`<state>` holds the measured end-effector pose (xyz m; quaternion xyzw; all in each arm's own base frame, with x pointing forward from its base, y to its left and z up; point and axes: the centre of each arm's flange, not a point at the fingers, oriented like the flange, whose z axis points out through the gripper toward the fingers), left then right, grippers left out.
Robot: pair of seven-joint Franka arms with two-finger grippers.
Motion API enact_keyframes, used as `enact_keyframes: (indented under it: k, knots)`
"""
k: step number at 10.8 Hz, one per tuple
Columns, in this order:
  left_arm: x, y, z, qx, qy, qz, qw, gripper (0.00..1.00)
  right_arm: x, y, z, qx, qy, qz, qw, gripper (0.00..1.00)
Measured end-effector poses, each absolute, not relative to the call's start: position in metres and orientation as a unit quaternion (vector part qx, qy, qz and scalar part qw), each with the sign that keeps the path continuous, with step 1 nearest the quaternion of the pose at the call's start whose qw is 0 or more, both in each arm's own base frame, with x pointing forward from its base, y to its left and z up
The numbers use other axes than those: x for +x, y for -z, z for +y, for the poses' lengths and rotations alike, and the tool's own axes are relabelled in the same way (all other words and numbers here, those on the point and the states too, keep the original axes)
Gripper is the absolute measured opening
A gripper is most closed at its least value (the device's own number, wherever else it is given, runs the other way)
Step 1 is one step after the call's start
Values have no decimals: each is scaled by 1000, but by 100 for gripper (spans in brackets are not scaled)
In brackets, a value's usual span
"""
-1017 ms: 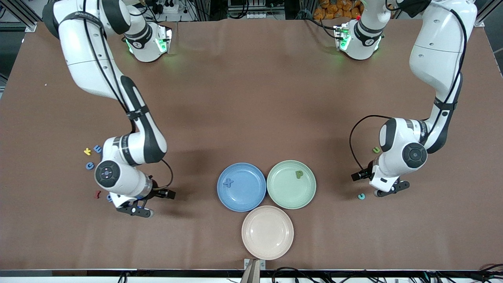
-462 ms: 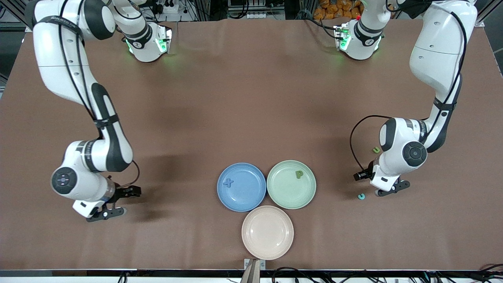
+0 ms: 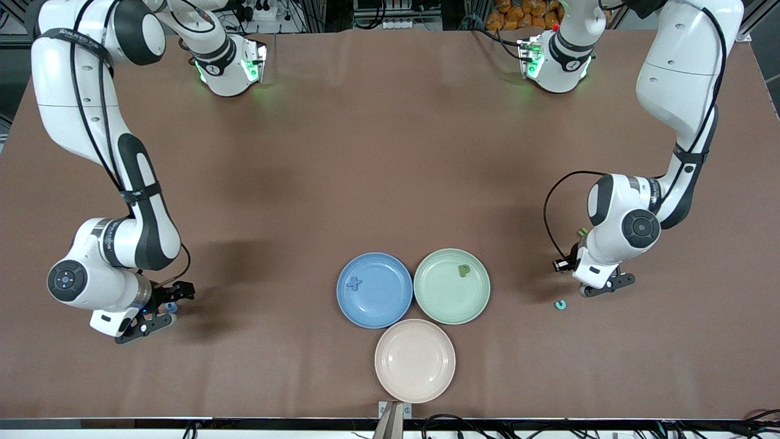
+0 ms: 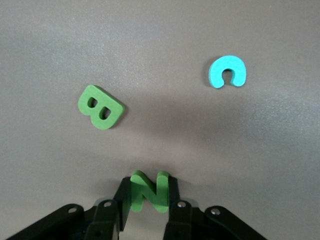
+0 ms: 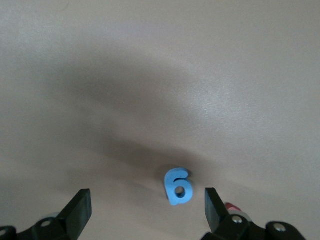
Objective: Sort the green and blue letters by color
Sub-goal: 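Grasp the green N with the left gripper while the right gripper reaches the 6, then drop the green N into the green plate while the right gripper grasps the 6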
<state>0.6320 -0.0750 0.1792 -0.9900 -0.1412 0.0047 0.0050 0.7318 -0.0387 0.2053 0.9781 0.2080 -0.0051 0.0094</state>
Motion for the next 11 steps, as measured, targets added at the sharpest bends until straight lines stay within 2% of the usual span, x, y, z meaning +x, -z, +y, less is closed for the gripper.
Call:
enact_keyframes:
  k: [5,10,11]
  knots:
    - [636,-187,-83,-991,7,-135,2,33,733,-196,-55,972,-10,236,18,100]
    - [642,-239,-128,-994,32,-102,0,33,731,-173,-58,971,-13,239,20,100]
    - [641,-246,-140,-995,37,-94,-1,33,731,-171,-59,971,-12,238,20,95]
